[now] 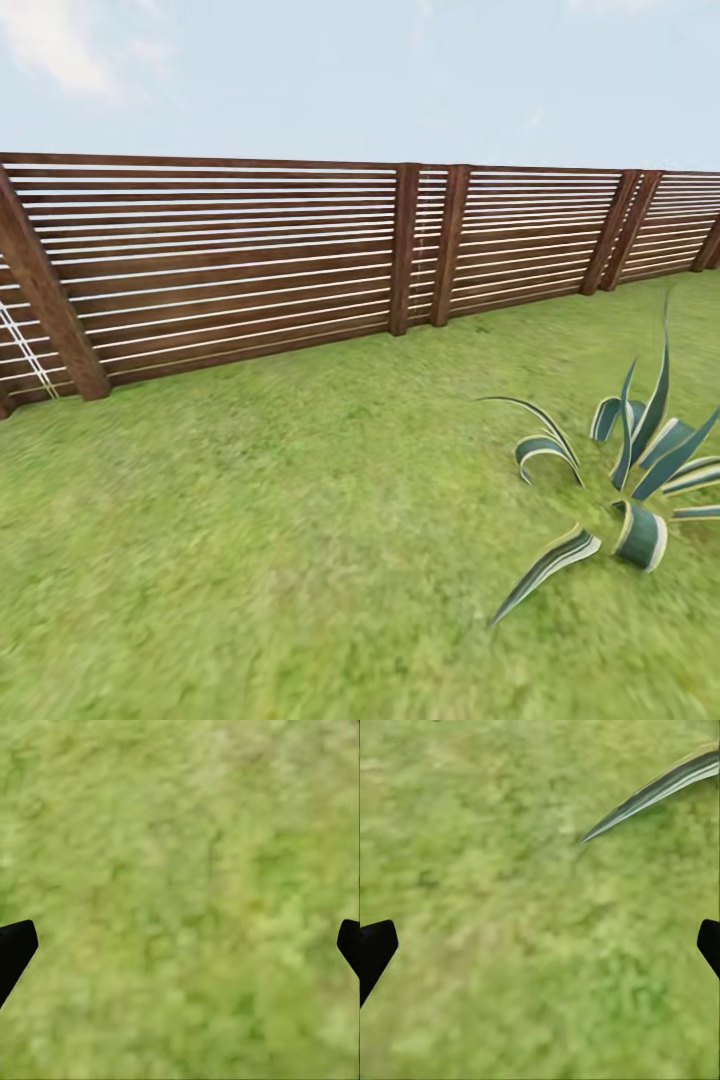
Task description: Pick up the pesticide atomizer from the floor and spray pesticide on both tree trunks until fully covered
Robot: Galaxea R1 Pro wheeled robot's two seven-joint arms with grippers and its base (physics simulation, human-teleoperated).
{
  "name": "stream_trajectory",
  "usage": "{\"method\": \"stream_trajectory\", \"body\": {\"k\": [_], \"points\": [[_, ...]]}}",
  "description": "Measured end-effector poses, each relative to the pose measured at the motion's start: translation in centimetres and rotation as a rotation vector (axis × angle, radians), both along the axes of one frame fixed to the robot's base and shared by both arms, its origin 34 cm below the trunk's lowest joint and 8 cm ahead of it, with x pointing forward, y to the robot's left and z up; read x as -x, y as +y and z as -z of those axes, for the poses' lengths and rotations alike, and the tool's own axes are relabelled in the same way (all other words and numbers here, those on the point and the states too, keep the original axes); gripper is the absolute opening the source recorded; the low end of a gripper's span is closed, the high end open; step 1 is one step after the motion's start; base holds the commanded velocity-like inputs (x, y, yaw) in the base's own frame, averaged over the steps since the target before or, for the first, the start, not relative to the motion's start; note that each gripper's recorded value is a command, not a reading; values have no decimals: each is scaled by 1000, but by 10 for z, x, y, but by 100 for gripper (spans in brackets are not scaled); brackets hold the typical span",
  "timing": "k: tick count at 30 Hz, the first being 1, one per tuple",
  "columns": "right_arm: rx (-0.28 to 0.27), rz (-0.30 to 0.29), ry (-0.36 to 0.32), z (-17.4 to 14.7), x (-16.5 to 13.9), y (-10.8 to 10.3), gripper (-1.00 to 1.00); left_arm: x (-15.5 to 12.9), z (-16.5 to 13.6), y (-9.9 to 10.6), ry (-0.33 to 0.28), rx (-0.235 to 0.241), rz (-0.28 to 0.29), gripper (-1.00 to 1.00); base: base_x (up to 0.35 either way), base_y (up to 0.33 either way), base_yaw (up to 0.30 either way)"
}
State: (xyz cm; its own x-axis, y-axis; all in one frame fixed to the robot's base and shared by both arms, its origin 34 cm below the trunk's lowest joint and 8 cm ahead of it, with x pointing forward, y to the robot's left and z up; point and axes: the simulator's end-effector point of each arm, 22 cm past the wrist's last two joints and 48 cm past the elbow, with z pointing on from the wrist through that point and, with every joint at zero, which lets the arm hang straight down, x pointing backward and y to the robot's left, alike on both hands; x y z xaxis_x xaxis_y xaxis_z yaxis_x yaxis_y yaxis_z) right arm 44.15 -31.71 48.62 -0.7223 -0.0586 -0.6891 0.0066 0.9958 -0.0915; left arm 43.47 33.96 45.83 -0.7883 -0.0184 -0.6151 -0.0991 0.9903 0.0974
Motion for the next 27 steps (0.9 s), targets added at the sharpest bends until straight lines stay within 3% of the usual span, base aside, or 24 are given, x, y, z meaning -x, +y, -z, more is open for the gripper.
{"method": "stream_trajectory", "body": {"k": [10, 23, 27], "points": [[0, 0, 0, 0, 0, 0, 100, 0, 0, 0, 0, 0, 0, 100, 335, 142, -16], [0, 0, 0, 0, 0, 0, 100, 0, 0, 0, 0, 0, 0, 100, 335, 142, -257], [0, 0, 0, 0, 0, 0, 100, 0, 0, 0, 0, 0, 0, 100, 334, 142, -77]]}}
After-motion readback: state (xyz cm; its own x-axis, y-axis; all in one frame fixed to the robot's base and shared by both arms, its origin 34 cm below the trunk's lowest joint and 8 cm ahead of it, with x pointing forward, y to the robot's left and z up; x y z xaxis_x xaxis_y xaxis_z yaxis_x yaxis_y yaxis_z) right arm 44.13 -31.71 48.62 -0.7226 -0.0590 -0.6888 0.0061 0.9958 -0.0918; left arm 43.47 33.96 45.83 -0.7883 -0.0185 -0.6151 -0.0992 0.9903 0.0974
